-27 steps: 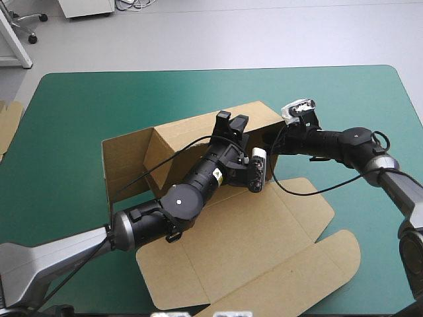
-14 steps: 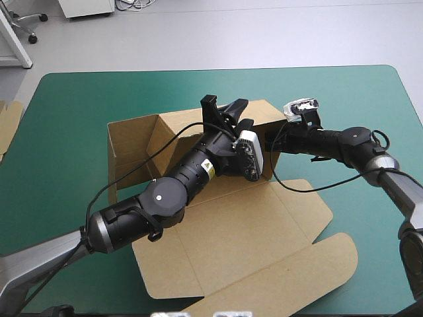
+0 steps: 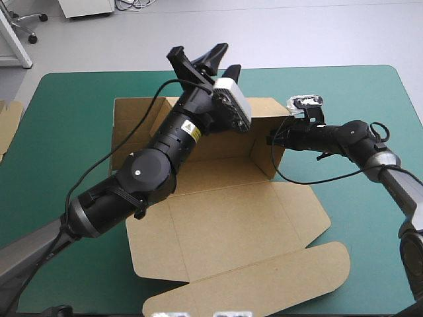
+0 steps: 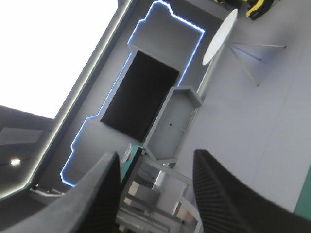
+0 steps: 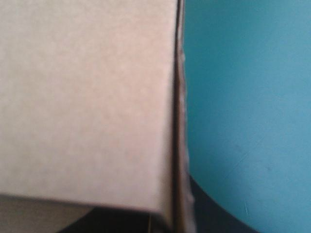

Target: Fold the box

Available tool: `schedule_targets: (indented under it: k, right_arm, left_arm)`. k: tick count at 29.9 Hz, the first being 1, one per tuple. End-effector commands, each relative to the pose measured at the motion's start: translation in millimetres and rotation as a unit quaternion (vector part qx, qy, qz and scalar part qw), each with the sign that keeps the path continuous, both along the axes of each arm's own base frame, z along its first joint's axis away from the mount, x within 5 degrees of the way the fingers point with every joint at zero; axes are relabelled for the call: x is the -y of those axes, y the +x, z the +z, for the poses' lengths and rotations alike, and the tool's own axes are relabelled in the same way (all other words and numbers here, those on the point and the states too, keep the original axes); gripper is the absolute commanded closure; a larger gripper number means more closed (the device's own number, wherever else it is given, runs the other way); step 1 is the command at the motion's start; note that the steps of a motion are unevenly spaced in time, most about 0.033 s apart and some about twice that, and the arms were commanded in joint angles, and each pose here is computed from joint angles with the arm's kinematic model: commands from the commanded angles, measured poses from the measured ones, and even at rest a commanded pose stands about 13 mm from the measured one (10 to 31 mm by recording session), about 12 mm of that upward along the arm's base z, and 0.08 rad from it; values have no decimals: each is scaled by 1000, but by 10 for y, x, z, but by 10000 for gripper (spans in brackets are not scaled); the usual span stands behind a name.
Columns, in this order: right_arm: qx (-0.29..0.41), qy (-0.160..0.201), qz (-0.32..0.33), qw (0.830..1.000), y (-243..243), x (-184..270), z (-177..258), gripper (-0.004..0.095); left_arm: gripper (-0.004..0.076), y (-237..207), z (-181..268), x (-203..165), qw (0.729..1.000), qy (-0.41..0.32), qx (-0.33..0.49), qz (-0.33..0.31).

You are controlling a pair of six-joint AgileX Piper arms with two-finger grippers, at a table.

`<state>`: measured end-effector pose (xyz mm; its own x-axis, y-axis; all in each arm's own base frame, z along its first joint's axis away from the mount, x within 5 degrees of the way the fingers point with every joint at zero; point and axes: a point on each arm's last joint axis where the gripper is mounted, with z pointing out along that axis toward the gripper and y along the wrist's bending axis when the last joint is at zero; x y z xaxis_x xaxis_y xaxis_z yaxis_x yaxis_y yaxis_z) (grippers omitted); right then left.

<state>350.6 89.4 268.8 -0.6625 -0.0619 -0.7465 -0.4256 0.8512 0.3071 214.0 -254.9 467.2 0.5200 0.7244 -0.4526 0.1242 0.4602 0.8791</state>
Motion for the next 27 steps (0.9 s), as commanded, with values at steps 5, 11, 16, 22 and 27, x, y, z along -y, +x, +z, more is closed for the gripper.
schedule_targets:
  k: [5, 11, 16, 22, 27]
  right_arm:
    - [52, -29, -14, 998, 59, 59, 447, 936]
    - [52, -41, -17, 998, 82, 78, 585, 936]
    - [40, -57, -19, 997, 79, 98, 631, 936]
    - [21, -55, -31, 998, 86, 218, 692, 936]
    - [17, -55, -40, 998, 102, 383, 789, 936]
  left_arm:
    - [386, 157, 470, -504, 993, -78, 39, 79]
    - [386, 471, 509, -986, 971, -173, -26, 161]
    - [398, 724, 444, -1481, 942, -228, -67, 237]
    - [403, 883, 373, -2031, 903, -270, -91, 320]
    - [419, 936, 298, -2392, 876, -288, -119, 367]
